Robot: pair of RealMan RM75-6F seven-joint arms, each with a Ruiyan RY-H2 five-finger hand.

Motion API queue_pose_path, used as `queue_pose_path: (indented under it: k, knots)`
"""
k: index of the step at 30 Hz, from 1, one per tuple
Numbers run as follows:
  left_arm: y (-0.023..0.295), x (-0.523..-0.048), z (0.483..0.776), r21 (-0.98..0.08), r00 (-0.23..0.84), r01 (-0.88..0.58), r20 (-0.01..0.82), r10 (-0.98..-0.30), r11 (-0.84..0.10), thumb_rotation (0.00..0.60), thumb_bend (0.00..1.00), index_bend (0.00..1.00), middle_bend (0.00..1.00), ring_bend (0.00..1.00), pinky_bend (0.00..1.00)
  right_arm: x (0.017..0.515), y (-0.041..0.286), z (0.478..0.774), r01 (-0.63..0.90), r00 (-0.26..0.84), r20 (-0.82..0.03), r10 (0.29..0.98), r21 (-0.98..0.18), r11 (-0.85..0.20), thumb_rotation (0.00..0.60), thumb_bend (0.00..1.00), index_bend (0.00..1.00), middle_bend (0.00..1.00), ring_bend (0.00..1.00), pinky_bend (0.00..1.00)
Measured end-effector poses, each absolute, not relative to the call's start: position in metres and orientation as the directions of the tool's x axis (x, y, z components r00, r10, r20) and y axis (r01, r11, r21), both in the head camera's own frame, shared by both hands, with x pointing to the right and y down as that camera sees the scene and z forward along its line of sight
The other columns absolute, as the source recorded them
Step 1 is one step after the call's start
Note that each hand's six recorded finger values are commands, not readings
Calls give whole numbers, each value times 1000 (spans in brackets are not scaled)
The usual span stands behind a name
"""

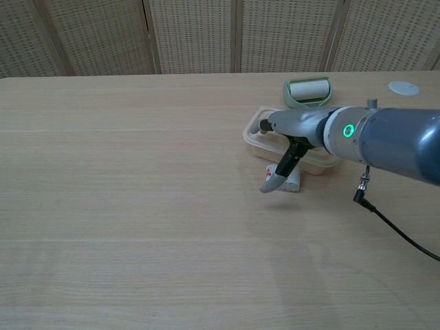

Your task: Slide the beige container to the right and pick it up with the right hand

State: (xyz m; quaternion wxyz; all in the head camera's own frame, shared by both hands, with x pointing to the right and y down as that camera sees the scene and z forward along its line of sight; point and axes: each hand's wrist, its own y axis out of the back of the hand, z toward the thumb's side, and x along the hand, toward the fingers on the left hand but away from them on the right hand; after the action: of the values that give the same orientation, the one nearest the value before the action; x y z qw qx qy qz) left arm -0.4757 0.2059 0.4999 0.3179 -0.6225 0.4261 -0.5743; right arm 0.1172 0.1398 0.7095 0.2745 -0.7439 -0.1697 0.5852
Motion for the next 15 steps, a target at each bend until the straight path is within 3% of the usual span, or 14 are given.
queue_pose_path:
  k: [7,15]
  knots:
    - [206,-477,498,-888,-28,-163,440,-897,-430,600,0,0,0,0,0,140,149,719,-69,212,-797,565,-589,-805,462,0,0,0,0,0]
    - [209,-470,499,-883,-10,-162,447,-894,-440,600,0,0,0,0,0,196,156,708,-45,142,-797,588,-598,-800,459,0,0,0,0,0]
